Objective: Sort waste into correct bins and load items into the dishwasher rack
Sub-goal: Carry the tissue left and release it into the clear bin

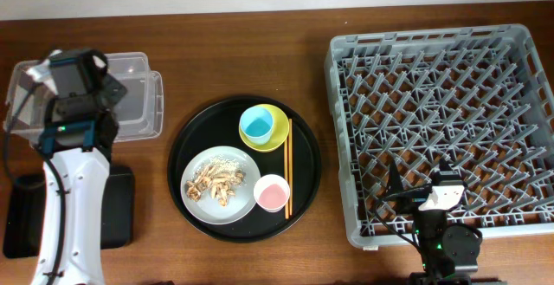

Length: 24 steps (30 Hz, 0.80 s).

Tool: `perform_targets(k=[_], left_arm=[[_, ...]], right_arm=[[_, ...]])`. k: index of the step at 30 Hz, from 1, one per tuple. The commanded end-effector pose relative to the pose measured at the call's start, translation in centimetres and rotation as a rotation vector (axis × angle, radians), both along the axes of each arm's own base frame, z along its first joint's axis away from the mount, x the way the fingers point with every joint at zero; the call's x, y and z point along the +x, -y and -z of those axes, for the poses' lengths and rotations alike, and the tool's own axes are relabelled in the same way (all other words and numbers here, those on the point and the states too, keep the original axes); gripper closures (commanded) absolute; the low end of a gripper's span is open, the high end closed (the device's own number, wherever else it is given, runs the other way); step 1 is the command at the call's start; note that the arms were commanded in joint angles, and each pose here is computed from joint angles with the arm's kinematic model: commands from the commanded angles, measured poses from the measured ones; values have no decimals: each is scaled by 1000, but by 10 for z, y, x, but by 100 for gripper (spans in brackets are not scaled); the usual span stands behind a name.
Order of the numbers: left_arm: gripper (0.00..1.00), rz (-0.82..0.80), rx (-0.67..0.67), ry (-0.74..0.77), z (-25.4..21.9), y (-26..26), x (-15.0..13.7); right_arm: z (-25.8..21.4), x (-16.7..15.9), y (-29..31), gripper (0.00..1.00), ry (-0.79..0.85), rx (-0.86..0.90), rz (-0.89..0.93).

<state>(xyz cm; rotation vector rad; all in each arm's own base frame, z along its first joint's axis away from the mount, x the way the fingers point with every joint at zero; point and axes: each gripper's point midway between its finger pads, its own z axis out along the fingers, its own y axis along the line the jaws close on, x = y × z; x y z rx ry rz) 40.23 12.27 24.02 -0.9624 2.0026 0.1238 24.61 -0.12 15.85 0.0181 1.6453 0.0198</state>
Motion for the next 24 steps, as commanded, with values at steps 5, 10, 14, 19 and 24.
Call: perform_targets(k=[5,10,14,19,24], left_arm=[[99,-244,-29,-17,36,-51,5],[62,-244,-25,13,51,-57,27],[55,-241,-24,32,41,-56,25],[19,-202,-52,74,0,-41,-3],[14,-50,-156,163,-49,0,-34]], right_arm=[[3,0,3,2,-5,1,14],[3,0,3,2,-5,1,14],[3,0,3,2,-5,1,14],[3,0,3,2,-5,1,14],[3,0,3,2,-5,1,14]])
